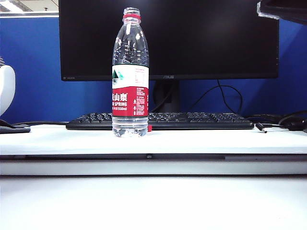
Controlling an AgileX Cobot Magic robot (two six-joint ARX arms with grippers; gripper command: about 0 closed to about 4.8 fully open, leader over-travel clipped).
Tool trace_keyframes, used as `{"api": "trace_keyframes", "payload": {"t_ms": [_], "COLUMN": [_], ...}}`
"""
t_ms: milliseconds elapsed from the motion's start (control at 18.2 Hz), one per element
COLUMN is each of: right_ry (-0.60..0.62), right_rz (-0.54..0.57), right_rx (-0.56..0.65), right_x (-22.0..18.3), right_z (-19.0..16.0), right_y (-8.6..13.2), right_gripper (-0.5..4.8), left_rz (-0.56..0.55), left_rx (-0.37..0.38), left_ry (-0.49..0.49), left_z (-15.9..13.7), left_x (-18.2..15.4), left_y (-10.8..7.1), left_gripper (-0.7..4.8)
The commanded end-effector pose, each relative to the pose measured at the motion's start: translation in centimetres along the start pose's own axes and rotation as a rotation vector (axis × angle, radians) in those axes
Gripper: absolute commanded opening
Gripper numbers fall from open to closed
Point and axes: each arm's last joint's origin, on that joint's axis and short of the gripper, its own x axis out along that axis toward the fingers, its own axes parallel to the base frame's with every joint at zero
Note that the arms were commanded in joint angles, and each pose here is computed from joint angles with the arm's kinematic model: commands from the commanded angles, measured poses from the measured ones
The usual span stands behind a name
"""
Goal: Unscrew the cap from the plastic bottle on the table.
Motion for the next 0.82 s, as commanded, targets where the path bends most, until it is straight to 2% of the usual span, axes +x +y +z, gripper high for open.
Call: {"api": "trace_keyframes", "payload": {"t_ms": [55, 220, 275, 494, 604, 659, 824], "right_ry": [-0.02, -0.02, -0.02, -0.02, -0.019, -0.019, -0.02], "right_rz": [-0.003, -0.005, 0.003, 0.005, 0.004, 0.004, 0.004], "right_rx": [0.0, 0.0, 0.0, 0.0, 0.001, 0.001, 0.001], "right_x": [0.0, 0.0, 0.0, 0.0, 0.0, 0.0, 0.0], "right_z": [0.3, 0.3, 0.3, 0.3, 0.3, 0.3, 0.3], "right_y": [0.0, 0.0, 0.0, 0.0, 0.0, 0.0, 0.0], "right_gripper": [-0.04, -0.04, -0.04, -0.04, -0.04, -0.04, -0.04], "left_rz": [0.134, 0.462, 0.515, 0.604, 0.636, 0.68, 0.753], "left_rx": [0.211, 0.415, 0.476, 0.581, 0.598, 0.58, 0.457], "left_ry": [0.084, 0.182, 0.211, 0.232, 0.232, 0.23, 0.289], "left_z": [6.1, 11.3, 12.3, 13.9, 13.8, 13.6, 12.2], "left_x": [-1.4, -3.4, -3.9, -5.0, -5.5, -5.8, -6.9], "left_y": [-3.0, -7.3, -9.0, -16.1, -19.5, -20.8, -22.8], "left_gripper": [-0.05, -0.05, -0.05, -0.05, -0.05, -0.05, -0.05]}}
